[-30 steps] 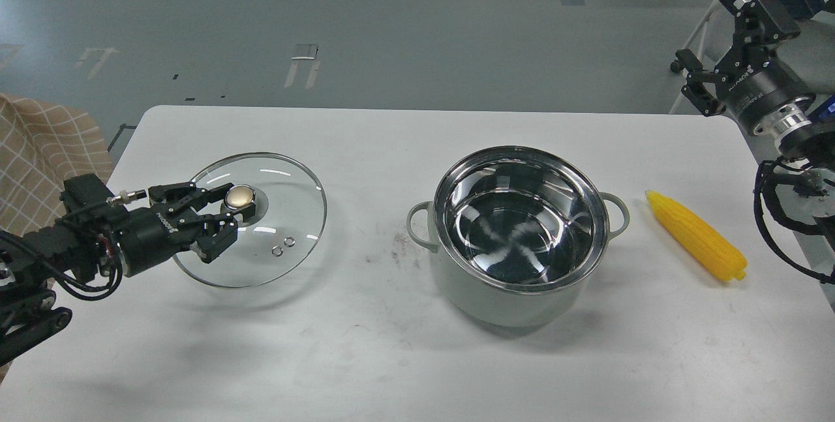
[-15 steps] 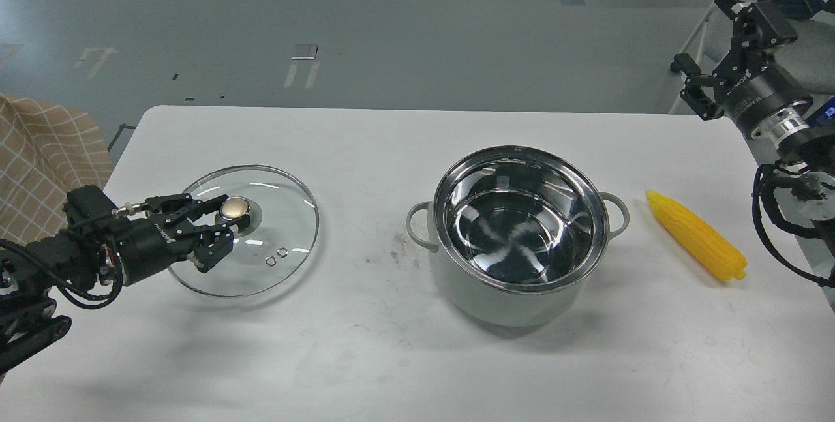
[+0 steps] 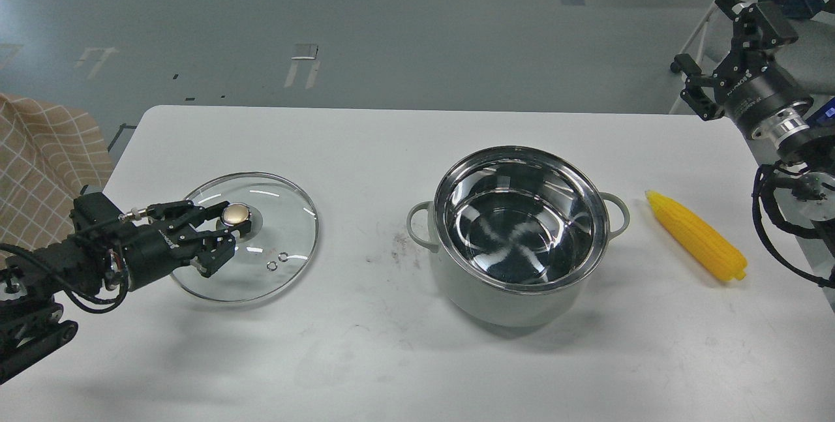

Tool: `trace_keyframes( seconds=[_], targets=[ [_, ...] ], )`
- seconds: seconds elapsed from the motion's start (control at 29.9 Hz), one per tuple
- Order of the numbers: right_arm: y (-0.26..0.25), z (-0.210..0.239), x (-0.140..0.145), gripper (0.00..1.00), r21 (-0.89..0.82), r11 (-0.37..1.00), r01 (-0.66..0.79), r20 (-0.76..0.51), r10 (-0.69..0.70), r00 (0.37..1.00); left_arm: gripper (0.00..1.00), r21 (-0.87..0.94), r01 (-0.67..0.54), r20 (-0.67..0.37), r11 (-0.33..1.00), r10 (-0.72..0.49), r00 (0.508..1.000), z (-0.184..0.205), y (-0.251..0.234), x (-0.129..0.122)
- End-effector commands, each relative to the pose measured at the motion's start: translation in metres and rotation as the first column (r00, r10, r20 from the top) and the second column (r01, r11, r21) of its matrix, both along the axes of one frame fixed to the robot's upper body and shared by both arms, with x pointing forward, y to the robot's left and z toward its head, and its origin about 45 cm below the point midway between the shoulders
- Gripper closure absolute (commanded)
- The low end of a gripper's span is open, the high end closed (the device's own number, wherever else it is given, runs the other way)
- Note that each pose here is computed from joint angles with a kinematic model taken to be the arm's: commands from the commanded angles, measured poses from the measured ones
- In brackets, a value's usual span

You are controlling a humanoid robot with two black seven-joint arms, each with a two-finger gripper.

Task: Open pot and put corn in
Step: 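Lower the glass lid onto the table beside the pot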

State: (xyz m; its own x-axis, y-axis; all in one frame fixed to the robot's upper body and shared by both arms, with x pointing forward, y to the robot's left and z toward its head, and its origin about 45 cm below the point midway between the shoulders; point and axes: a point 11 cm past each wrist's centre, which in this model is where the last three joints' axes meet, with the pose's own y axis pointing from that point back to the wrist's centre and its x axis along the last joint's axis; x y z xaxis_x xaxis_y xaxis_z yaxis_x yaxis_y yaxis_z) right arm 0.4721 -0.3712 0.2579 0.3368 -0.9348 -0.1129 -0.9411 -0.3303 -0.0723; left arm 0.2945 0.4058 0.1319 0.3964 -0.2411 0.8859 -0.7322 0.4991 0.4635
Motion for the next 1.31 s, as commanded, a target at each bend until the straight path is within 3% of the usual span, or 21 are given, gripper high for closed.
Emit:
trace_keyframes(
  seconds=[0.0,0.3,0.4,0.5,0.84,0.94,1.17,1.27],
  targets=[
    [-0.0004,-0.0008,-0.0003,0.00,-0.001,1.000,0.001,-0.002,-0.001,1.000,0.54,0.005,-0.008,-0.002,1.000,0.008,1.000,-0.0012,0.0031,-0.0002],
    [-0.0004,-0.0008,-0.0003,0.00,-0.001,1.000,0.001,-0.002,-0.001,1.000,0.52,-0.005,-0.009,-0.016,1.000,0.009,1.000,-0.0088,-0.0013,-0.0029],
    [-0.0004,-0.0008,-0.0003,0.00,-0.001,1.000,0.001,-0.002,-0.001,1.000,0.37,-0.005,-0.010,-0.014,1.000,0.010,1.000,-0.0084,-0.0012,-0.0026],
    [-0.0004,-0.0008,-0.0003,0.00,-0.001,1.000,0.001,-0.002,-0.001,1.000,0.29,-0.005,-0.010,-0.013,1.000,0.010,1.000,-0.0081,-0.0011,-0.0022],
    [-0.0009,-0.0019,-0.0009,0.00,0.000,1.000,0.002,-0.004,-0.002,1.000,0.05,-0.009,-0.015,-0.009,1.000,0.014,1.000,-0.0069,-0.0008,-0.0012],
    [-0.0011,-0.0027,-0.0013,0.00,0.000,1.000,0.003,-0.005,-0.003,1.000,0.03,-0.008,-0.013,-0.012,1.000,0.013,1.000,-0.0076,-0.0010,-0.0018],
    [0.0001,-0.0029,-0.0012,0.00,0.002,1.000,0.000,-0.005,0.000,1.000,0.09,-0.009,-0.012,-0.013,1.000,0.012,1.000,-0.0082,-0.0017,-0.0021],
    [0.0001,-0.0029,-0.0012,0.00,0.002,1.000,0.000,-0.005,0.000,1.000,0.33,-0.008,-0.011,-0.013,1.000,0.011,1.000,-0.0083,-0.0017,-0.0021]
  ],
)
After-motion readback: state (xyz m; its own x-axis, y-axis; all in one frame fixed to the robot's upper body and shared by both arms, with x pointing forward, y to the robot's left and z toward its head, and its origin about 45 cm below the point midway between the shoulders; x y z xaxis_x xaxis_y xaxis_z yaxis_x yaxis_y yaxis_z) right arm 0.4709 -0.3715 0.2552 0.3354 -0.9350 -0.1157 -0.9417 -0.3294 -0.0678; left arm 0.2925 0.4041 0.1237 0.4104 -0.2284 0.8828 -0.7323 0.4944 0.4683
